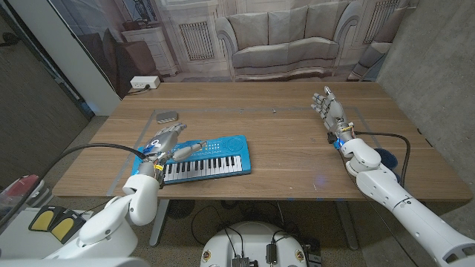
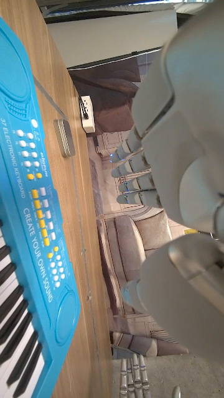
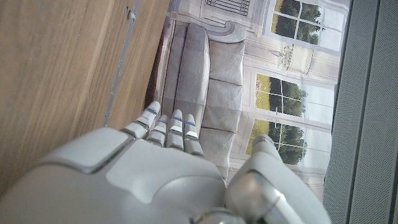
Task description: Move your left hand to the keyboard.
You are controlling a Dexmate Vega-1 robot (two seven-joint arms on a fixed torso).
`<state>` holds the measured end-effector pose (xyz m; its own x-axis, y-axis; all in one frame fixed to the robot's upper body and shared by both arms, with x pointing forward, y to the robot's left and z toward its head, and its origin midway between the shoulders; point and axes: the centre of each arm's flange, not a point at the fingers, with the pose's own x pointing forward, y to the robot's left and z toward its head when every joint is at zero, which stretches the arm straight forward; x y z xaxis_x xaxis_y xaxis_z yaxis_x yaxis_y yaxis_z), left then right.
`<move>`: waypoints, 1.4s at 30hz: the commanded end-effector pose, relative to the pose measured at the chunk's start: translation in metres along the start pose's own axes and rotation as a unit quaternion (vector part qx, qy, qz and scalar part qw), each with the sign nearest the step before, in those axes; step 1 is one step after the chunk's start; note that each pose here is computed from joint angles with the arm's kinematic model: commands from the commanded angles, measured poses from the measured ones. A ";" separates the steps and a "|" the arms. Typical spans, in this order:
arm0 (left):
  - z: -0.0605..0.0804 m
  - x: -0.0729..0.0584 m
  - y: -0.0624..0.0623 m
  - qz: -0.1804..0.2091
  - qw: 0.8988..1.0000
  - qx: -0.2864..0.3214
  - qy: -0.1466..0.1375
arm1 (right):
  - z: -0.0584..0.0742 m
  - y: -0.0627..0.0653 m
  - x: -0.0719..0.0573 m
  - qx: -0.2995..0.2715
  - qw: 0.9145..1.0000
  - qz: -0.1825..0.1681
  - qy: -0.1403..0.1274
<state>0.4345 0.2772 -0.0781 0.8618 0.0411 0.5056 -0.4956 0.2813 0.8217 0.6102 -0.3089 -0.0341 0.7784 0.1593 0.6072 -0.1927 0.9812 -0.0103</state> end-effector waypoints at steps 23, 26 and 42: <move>-0.009 0.010 -0.041 -0.028 0.999 -0.022 0.012 | -0.002 0.007 0.001 0.003 1.000 -0.002 0.001; -0.009 0.014 -0.047 -0.034 0.999 -0.025 0.011 | -0.001 0.007 0.001 0.002 1.000 -0.002 0.001; -0.007 0.013 -0.046 -0.034 0.999 -0.020 0.009 | 0.006 0.007 -0.003 -0.004 1.000 -0.004 -0.003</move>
<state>0.4688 0.2720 -0.1097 0.8930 0.0370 0.4486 -0.4352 0.3255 0.8394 0.6069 -0.3014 -0.0326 0.7767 0.1563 0.6101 -0.1896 0.9818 -0.0102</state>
